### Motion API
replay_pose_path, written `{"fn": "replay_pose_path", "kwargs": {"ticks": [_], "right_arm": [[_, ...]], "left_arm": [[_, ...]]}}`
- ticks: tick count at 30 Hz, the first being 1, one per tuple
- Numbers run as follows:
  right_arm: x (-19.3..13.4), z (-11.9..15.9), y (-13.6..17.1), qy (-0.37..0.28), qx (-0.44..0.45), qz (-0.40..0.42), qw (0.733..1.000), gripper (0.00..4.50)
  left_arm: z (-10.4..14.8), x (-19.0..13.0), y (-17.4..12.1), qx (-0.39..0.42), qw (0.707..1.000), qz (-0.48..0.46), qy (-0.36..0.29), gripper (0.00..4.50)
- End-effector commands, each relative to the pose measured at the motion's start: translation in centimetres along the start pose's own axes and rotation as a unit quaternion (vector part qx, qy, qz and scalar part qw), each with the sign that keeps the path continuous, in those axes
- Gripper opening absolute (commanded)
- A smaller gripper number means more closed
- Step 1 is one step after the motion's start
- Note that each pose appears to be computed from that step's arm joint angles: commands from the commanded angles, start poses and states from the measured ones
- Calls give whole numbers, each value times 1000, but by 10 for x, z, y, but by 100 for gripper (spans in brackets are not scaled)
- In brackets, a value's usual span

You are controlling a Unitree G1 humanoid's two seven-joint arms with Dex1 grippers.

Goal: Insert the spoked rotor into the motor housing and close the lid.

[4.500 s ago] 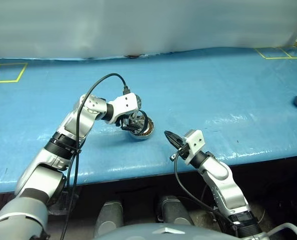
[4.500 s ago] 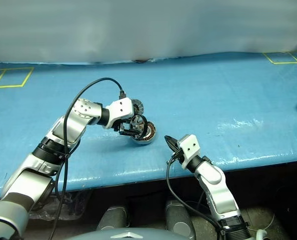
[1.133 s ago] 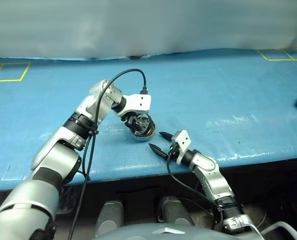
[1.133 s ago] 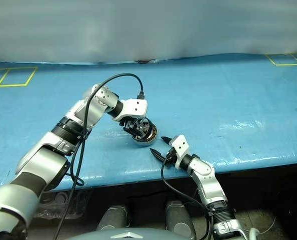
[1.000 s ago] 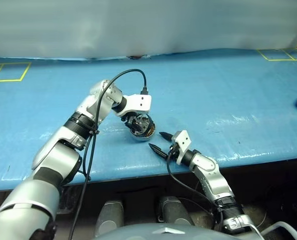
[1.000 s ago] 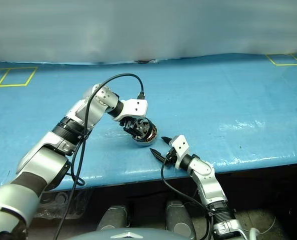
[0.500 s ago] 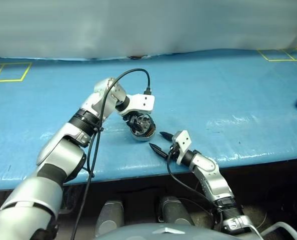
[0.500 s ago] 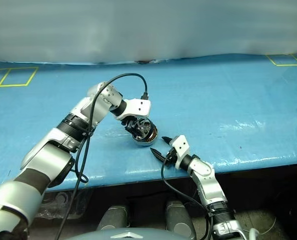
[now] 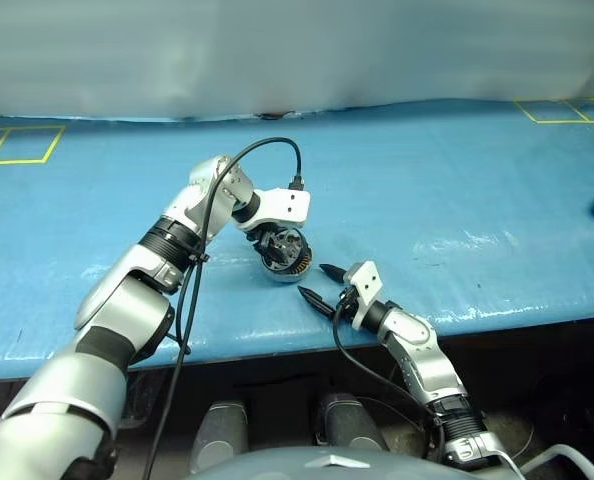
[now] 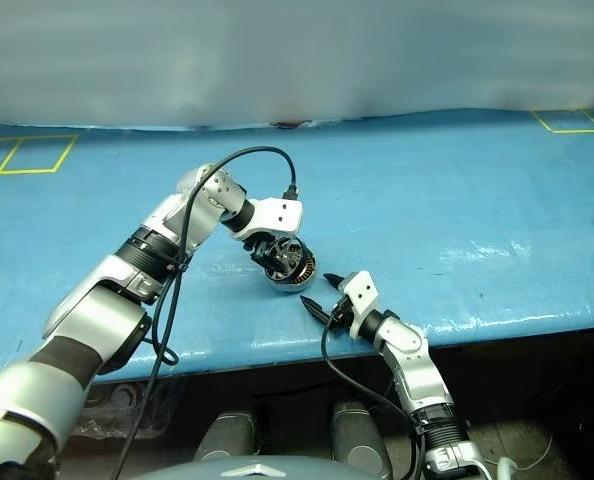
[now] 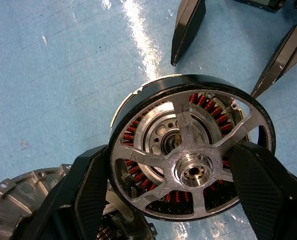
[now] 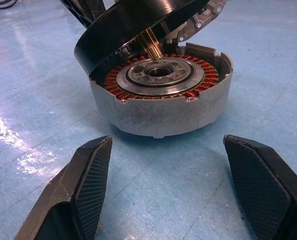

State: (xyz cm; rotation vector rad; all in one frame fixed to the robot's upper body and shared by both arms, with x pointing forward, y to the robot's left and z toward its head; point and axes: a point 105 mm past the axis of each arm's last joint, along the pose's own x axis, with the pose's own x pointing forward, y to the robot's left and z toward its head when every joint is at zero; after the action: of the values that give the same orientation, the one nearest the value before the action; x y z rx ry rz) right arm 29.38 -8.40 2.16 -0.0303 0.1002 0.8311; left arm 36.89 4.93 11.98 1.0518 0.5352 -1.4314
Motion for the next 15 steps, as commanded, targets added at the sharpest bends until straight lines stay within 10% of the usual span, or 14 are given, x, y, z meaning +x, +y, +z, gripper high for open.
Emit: {"fn": "replay_pose_path", "kwargs": {"ticks": [1, 15], "right_arm": [[1, -5, 6, 9, 4, 13, 1000, 376], [0, -6, 8, 10, 6, 10, 1000, 376]], "left_arm": [[13, -4, 6, 17, 1000, 15, -14, 341], [13, -6, 8, 16, 1000, 15, -16, 341]]}}
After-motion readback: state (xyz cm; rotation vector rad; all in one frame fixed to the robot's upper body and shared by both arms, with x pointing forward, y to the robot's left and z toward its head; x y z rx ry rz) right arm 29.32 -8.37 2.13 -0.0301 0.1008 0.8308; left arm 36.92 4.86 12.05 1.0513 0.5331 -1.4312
